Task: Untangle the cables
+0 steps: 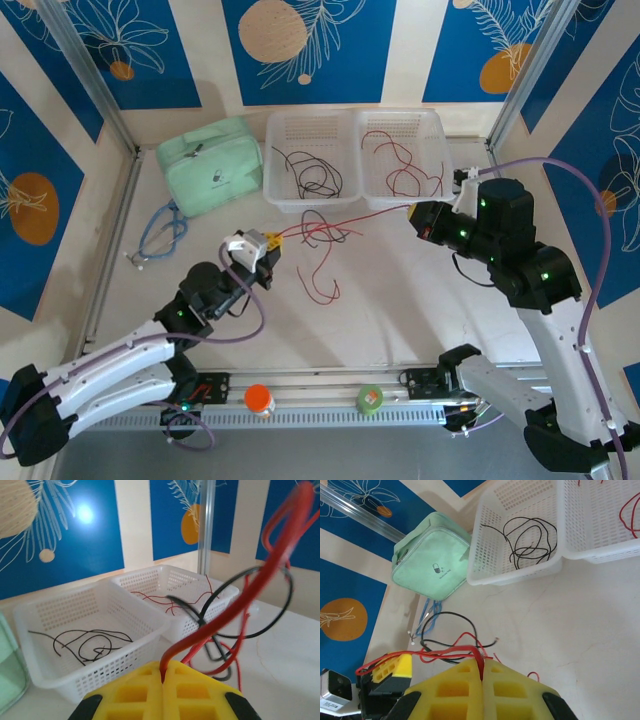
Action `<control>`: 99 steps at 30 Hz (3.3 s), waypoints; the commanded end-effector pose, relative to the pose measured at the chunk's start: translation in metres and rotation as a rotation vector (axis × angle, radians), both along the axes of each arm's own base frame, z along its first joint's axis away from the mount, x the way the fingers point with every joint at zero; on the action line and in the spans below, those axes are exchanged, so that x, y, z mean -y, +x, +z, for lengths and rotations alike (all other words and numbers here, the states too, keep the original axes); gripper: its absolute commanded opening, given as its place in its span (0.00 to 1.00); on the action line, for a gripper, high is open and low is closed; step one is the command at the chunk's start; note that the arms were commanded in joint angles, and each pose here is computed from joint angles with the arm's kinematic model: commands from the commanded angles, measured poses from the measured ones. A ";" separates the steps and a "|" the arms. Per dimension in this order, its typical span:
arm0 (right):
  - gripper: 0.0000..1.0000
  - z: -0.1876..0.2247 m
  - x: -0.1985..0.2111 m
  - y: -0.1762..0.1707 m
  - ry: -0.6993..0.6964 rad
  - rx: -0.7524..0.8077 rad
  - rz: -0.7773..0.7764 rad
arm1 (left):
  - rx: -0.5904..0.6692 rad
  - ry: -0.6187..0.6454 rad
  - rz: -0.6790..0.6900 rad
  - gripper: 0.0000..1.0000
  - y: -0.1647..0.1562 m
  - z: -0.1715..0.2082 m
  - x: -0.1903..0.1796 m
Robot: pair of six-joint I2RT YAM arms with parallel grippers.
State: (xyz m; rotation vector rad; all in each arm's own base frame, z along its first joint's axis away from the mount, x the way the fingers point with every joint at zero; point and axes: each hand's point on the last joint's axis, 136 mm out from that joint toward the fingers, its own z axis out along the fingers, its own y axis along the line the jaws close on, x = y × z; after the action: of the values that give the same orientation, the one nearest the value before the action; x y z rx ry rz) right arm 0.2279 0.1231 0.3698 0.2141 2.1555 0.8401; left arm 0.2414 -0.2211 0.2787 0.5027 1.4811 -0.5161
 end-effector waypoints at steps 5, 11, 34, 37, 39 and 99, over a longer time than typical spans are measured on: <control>0.00 -0.011 0.015 0.011 0.004 0.018 -0.094 | -0.040 -0.114 0.204 0.33 0.011 -0.004 -0.040; 0.00 -0.040 0.003 0.016 0.036 -0.050 -0.064 | -0.114 -0.108 0.202 0.60 0.011 -0.029 -0.039; 0.00 0.108 0.010 0.079 -0.091 0.264 0.023 | -0.469 0.046 0.144 0.95 -0.009 -0.074 -0.032; 0.00 0.129 0.008 0.112 -0.092 0.319 0.054 | -0.507 0.051 0.176 0.96 -0.011 -0.082 -0.040; 0.00 0.137 0.009 0.137 -0.084 0.338 0.071 | -0.523 0.057 0.191 0.95 -0.013 -0.084 -0.044; 0.57 -0.126 0.003 0.186 -0.331 -0.216 0.042 | -1.119 0.256 0.429 0.56 0.049 -0.183 -0.061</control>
State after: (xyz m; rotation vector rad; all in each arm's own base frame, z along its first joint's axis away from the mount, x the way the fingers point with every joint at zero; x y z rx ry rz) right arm 0.4308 0.1091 0.2538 0.0922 2.4730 0.4208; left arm 0.2776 -0.1642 0.0925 -0.0259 2.6782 -0.2808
